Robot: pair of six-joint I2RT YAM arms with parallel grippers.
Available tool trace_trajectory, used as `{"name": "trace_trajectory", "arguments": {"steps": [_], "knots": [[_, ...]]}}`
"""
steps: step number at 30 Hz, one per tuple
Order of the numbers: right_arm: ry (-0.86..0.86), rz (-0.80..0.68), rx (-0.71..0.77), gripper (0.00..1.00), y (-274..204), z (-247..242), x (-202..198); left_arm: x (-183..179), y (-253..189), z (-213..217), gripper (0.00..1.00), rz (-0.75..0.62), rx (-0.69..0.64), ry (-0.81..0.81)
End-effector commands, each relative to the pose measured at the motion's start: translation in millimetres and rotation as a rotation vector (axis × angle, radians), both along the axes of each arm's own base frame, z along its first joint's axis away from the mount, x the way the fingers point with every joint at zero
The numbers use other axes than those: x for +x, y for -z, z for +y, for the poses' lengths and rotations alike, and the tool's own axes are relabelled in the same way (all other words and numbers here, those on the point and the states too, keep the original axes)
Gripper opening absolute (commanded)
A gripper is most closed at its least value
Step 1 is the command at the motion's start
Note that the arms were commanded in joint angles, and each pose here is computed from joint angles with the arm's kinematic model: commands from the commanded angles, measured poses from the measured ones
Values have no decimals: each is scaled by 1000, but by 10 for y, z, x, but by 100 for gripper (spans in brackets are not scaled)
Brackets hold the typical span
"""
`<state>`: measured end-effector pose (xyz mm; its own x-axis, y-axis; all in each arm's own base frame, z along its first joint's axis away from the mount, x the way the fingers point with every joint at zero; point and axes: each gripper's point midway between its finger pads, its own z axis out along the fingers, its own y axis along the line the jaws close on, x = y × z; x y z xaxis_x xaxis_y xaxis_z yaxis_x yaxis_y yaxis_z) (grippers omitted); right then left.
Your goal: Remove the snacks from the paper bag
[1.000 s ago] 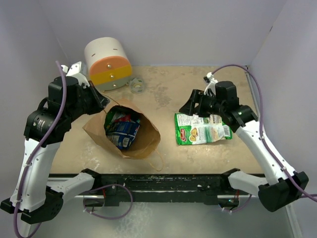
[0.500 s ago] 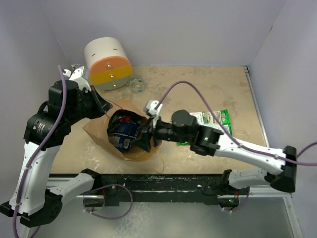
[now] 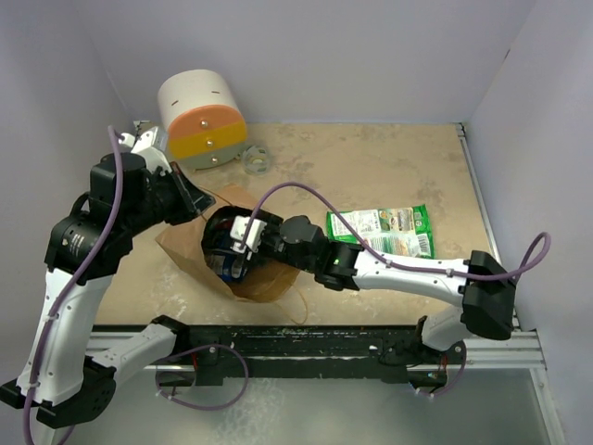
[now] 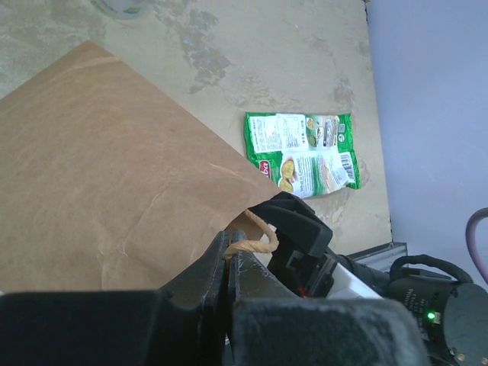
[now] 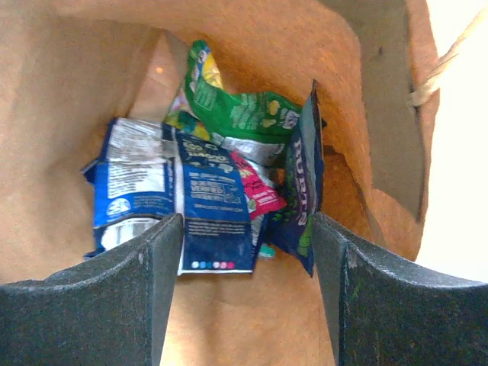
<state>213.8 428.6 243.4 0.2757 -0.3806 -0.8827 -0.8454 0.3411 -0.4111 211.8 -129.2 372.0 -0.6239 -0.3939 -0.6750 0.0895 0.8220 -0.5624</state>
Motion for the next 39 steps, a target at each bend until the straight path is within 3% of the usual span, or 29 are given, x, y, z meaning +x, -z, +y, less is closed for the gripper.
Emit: {"name": "trace_trajectory", "arguments": {"steps": [1,9,18,25,30,33,39], "knots": [[99,-184,-3,70,-113,-20,290,24,-285,51,0,-111,-47,-41],[183,-262,-74,70,102,93,594,-3,-291,78,0,-125,-19,-28],[209,-296,-29,66,103,238,877,26,-360,136,0,-148,32,-32],[146,-258,0,40,235,406,919,60,-298,72,0,-113,18,-18],[-77,-138,96,32,120,497,445,100,-298,89,0,-115,24,-36],[-144,-105,133,34,42,393,230,116,-325,106,0,-126,30,-43],[-133,-102,169,62,-80,90,84,153,-342,95,0,-127,23,-50]]}}
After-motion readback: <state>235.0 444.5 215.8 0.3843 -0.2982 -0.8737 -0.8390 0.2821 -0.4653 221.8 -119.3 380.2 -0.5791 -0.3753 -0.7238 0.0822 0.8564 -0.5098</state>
